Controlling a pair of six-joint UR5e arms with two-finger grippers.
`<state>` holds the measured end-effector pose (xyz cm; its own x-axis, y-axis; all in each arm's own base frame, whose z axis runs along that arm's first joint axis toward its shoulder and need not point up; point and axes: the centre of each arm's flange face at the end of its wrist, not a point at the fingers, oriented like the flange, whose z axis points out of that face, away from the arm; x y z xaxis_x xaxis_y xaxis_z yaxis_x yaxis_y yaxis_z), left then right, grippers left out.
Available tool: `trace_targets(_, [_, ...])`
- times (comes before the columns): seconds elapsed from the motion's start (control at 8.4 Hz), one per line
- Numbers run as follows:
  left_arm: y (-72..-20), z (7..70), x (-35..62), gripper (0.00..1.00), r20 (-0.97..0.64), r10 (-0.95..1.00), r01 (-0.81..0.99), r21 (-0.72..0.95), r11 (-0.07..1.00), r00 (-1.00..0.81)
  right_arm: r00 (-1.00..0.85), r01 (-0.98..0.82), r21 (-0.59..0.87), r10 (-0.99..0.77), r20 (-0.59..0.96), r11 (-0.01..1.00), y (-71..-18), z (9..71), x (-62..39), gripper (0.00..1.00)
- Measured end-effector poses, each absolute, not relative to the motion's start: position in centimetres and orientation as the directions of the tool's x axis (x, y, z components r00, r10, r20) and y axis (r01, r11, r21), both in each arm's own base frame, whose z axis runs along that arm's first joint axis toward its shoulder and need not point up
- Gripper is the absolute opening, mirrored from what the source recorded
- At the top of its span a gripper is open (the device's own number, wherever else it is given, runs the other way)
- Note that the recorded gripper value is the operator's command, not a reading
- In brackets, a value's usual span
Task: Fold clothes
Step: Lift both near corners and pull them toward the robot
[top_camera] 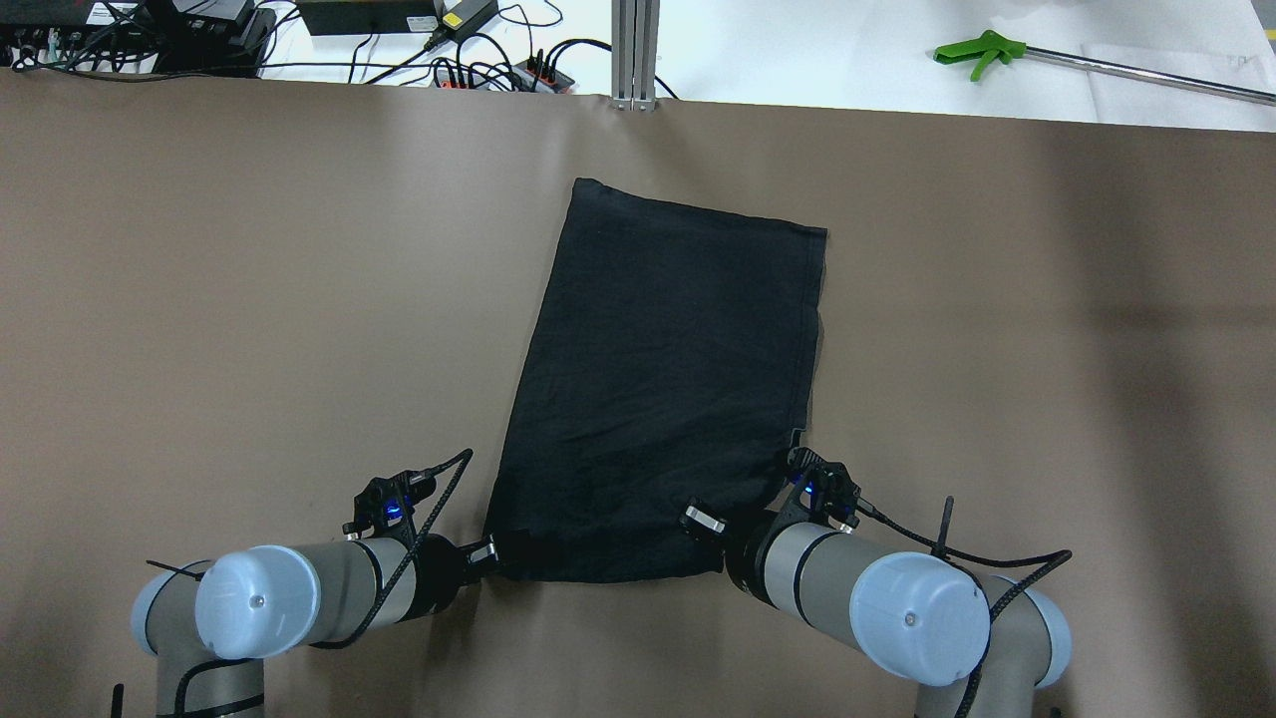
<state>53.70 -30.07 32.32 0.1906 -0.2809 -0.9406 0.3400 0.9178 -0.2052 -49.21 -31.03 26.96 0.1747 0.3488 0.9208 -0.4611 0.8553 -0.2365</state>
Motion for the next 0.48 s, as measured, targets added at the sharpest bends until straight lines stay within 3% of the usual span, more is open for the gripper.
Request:
trace_targets(0.24, [-29.62, 32.3, 54.21, 0.41, -0.941, -0.279, 0.334, -0.204, 0.92, 0.194, 0.176, -0.463, -0.236, 0.349, 0.92, 0.854, -31.07, 27.04, -49.18, 0.0])
trace_targets(0.48, [-29.89, 32.24, 54.06, 0.0, -0.941, -0.279, 0.338, -0.204, 0.919, 0.191, 0.179, -0.465, -0.235, 0.35, 0.919, 0.854, -31.06, 27.25, -49.11, 0.0])
